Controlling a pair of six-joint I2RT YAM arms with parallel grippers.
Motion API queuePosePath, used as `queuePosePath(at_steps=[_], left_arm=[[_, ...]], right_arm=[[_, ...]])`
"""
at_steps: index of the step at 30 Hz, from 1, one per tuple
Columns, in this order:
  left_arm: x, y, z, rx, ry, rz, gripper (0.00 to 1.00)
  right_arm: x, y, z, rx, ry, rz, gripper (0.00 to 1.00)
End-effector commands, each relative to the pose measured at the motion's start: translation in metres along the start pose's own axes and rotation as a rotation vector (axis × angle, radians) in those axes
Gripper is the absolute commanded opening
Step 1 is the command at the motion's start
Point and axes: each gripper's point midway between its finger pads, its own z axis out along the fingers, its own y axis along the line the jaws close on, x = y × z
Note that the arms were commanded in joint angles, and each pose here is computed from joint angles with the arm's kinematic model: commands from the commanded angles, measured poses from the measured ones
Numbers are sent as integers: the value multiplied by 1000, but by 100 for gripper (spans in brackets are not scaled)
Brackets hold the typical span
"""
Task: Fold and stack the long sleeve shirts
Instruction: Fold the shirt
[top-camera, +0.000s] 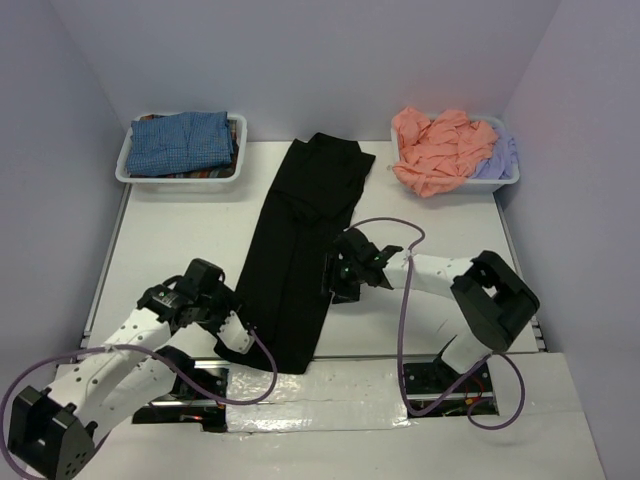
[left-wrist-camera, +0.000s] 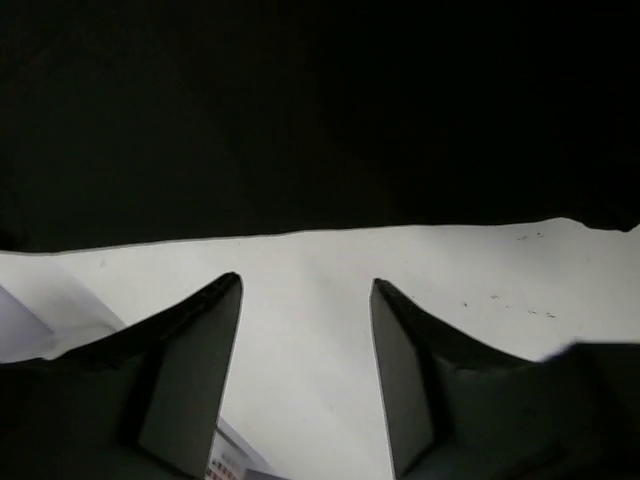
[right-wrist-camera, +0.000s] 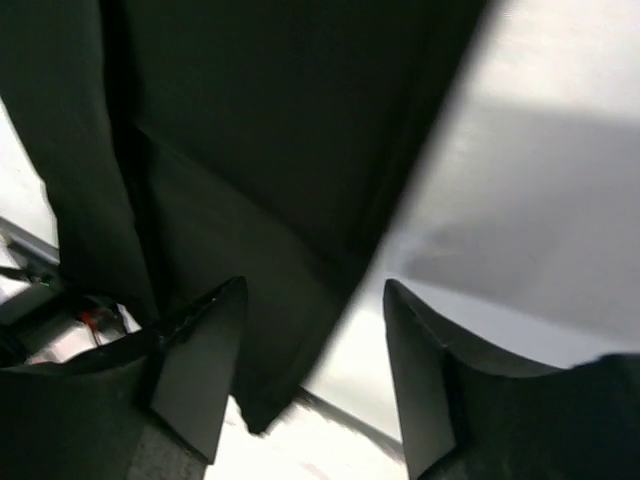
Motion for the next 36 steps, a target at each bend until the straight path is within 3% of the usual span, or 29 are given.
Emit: queuePosePath(at_steps=[1, 7, 13, 20, 26, 28, 29, 30, 32, 36], left_arm=[[-8, 18, 8, -27, -51, 91, 65], [-7, 24, 12, -20, -59, 26, 66], [-12, 14, 15, -19, -81, 37, 67], [-30, 29, 15, -19, -179, -19, 64], [-57, 41, 24, 59, -277, 42, 62], [-69, 38, 29, 80, -295, 102, 63], [-73, 35, 32, 85, -300, 129, 64], [-85, 32, 34, 97, -316, 175, 66], [-96, 24, 37, 107, -332, 207, 67], [-132, 5, 39, 138, -410, 284, 69]], right_arm=[[-7, 22, 13, -88, -13, 32, 62], [2, 9, 35, -57, 50, 67, 39], [16, -16, 36, -14, 89, 112, 0], [13, -60, 3, 101, 51, 120, 0], [7, -99, -28, 155, 5, 157, 0], [6, -105, -34, 168, -1, 158, 9], [3, -101, -38, 147, -7, 128, 23], [2, -98, -41, 145, -5, 119, 50], [1, -93, -48, 133, -1, 98, 63], [7, -95, -64, 157, -12, 108, 70]])
